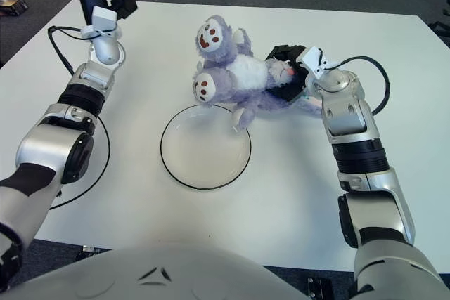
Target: Put the doll into the plate.
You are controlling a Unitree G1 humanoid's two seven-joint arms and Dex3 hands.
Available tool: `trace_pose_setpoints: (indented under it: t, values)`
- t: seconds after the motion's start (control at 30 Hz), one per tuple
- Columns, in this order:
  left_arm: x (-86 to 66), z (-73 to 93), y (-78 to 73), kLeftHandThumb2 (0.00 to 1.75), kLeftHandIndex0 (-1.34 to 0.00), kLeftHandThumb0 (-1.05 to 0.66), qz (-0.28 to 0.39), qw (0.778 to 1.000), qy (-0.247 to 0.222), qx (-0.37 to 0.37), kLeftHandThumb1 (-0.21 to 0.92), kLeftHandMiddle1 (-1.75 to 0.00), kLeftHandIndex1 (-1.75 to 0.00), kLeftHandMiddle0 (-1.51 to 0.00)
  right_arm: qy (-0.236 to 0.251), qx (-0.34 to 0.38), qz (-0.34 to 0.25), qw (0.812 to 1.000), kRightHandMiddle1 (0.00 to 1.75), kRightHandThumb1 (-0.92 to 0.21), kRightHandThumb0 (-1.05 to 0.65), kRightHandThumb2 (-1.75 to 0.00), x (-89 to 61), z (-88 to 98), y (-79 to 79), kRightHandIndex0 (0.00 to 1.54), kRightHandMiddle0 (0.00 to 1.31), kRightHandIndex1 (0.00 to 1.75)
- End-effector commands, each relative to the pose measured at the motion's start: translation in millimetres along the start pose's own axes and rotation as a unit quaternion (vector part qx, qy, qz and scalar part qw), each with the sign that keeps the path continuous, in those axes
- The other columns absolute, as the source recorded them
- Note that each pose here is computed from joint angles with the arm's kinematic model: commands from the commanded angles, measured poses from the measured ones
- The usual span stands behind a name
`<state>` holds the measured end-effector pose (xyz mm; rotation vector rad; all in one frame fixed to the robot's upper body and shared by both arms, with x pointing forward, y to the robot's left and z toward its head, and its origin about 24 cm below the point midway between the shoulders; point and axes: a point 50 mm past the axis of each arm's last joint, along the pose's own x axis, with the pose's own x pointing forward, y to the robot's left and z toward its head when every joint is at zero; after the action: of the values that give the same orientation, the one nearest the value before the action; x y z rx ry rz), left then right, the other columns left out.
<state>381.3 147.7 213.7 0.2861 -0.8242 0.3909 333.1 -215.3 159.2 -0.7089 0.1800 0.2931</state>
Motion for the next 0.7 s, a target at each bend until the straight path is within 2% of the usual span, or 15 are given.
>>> trace_pose_setpoints:
  t: [0.0,0.03,0.1,0.17,0.33,0.43,0.5,0.57,0.67]
  values:
    - [-0.6,4.1,-1.6,0.94,0.00,-0.69,0.009,1.000,-0.013,-0.012,0.92,-1.04,-1.08,-0.03,-0.016,0.005,-0.006,1.000,1.75,-0.10,0.56,-1.58,0.4,8.5,-5.8,0.79,1.05,1.75]
    - [-2.4,3.1,-0.5,0.94,0.00,-0.68,0.010,1.000,-0.018,-0.011,0.92,-1.04,-1.09,-0.03,-0.019,0.002,-0.005,1.000,1.75,-0.10,0.56,-1.58,0.1,9.5,-5.5,0.79,1.05,1.75]
    - [-6.4,0.7,0.3,0.95,0.00,-0.69,0.011,1.000,-0.023,-0.009,0.92,-1.05,-1.24,-0.01,-0.024,-0.004,-0.005,1.000,1.75,-0.10,0.56,-1.58,-0.3,10.4,-5.4,0.79,1.05,1.75]
    - [-9.3,-1.9,0.4,0.96,0.00,-0.69,0.009,1.000,-0.022,-0.004,0.92,-1.04,-1.31,-0.01,-0.026,-0.010,-0.004,1.000,1.75,-0.10,0.56,-1.58,-0.1,11.4,-5.3,0.79,1.05,1.75]
    - [-26.1,-17.5,2.3,0.94,0.00,-0.69,-0.015,0.999,-0.001,0.031,0.92,-0.94,-1.37,0.00,-0.034,-0.004,-0.004,0.999,1.75,-0.10,0.56,-1.58,0.5,17.9,-5.2,0.79,1.05,1.75]
    - [-36.5,-29.3,0.6,0.93,0.00,-0.69,-0.038,0.997,0.035,0.057,0.92,-0.93,-1.37,0.00,-0.042,-0.013,-0.010,0.999,1.75,-0.10,0.56,-1.58,-1.0,28.7,-6.0,0.79,1.05,1.75]
    - [-51.1,-44.5,-1.9,0.91,0.00,-0.68,-0.066,0.991,0.082,0.086,0.92,-1.00,-1.40,0.00,-0.047,-0.019,-0.012,0.999,1.75,-0.10,0.56,-1.58,-3.5,39.6,-7.0,0.79,1.05,1.75]
    - [-58.9,-53.6,-2.5,0.90,0.00,-0.67,-0.085,0.984,0.109,0.108,0.92,-1.04,-1.43,0.00,-0.049,-0.020,-0.011,0.999,1.75,-0.10,0.56,-1.58,-4.7,43.7,-7.8,0.79,1.05,1.75]
    - [-64.8,-63.5,-1.9,0.91,0.00,-0.67,-0.117,0.973,0.136,0.145,0.92,-1.07,-1.36,0.00,-0.055,-0.025,-0.009,0.998,1.75,-0.10,0.56,-1.58,-5.3,50.3,-9.0,0.79,1.05,1.75]
